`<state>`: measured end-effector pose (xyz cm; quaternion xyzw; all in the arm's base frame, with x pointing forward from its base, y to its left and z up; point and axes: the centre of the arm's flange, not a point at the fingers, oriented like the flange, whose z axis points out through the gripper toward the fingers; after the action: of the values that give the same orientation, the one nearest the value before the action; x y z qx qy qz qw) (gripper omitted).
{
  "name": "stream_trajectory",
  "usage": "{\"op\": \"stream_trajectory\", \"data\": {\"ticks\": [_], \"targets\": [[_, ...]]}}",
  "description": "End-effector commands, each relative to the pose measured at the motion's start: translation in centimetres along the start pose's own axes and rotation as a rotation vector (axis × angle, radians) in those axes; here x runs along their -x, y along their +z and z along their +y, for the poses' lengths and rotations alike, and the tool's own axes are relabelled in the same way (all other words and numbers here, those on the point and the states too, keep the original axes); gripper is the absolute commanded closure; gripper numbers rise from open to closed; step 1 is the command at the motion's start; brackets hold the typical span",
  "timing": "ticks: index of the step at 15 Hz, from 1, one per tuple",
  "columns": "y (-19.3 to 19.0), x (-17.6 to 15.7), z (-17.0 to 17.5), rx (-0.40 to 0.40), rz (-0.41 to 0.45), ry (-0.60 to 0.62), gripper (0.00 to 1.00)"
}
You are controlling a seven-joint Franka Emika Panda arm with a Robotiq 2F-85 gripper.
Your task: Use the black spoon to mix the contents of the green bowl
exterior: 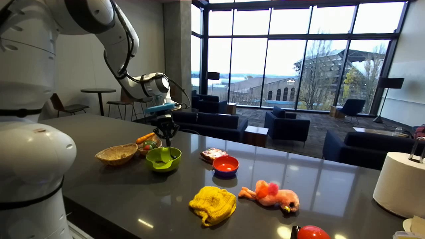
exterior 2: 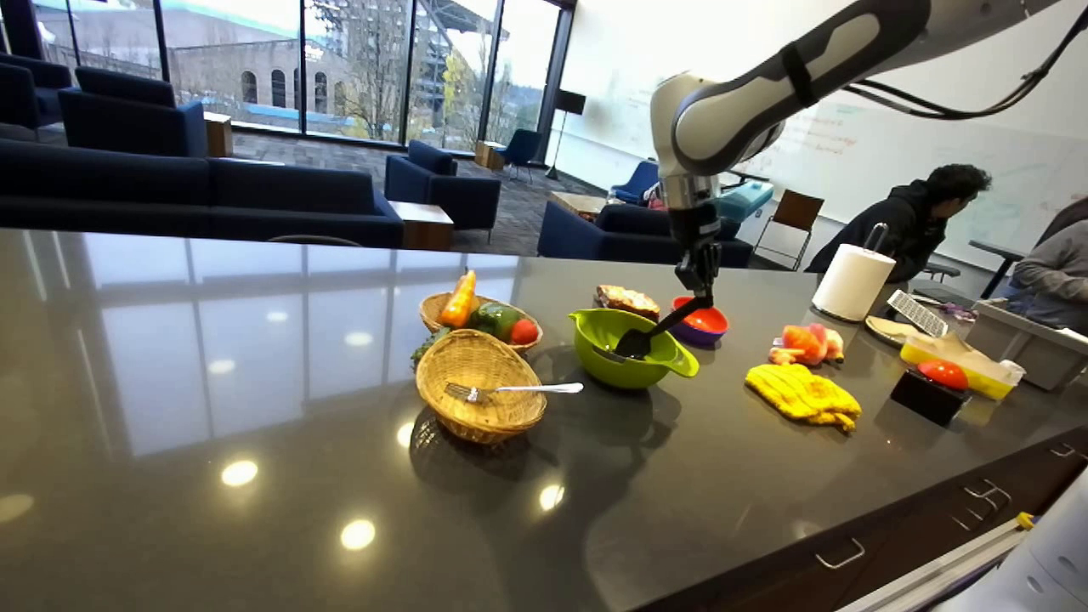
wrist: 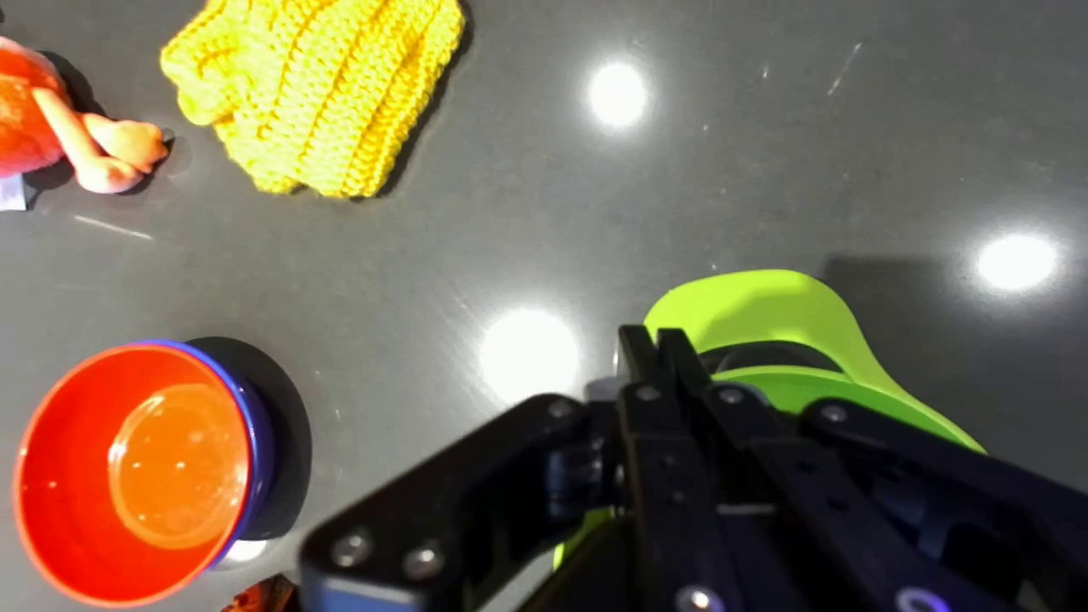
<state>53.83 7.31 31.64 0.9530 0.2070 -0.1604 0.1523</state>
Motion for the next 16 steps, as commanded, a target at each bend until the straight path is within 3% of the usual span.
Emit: {"op": "stream_trajectory", "data": {"ticks": [1,10,13,16], "targets": [[0.2,1.7,-0.6,-0.003,-0.008,0.012,0.99],[-1.9,0.9,-5.8,-0.065,-0.002,-0.071,0.99],[-2.1,0.8,-6.5,-0.046,0.017,-0.077,0.99],[-1.7,0.5,-5.2,-0.006,0.025,-0.055,0.99]]}}
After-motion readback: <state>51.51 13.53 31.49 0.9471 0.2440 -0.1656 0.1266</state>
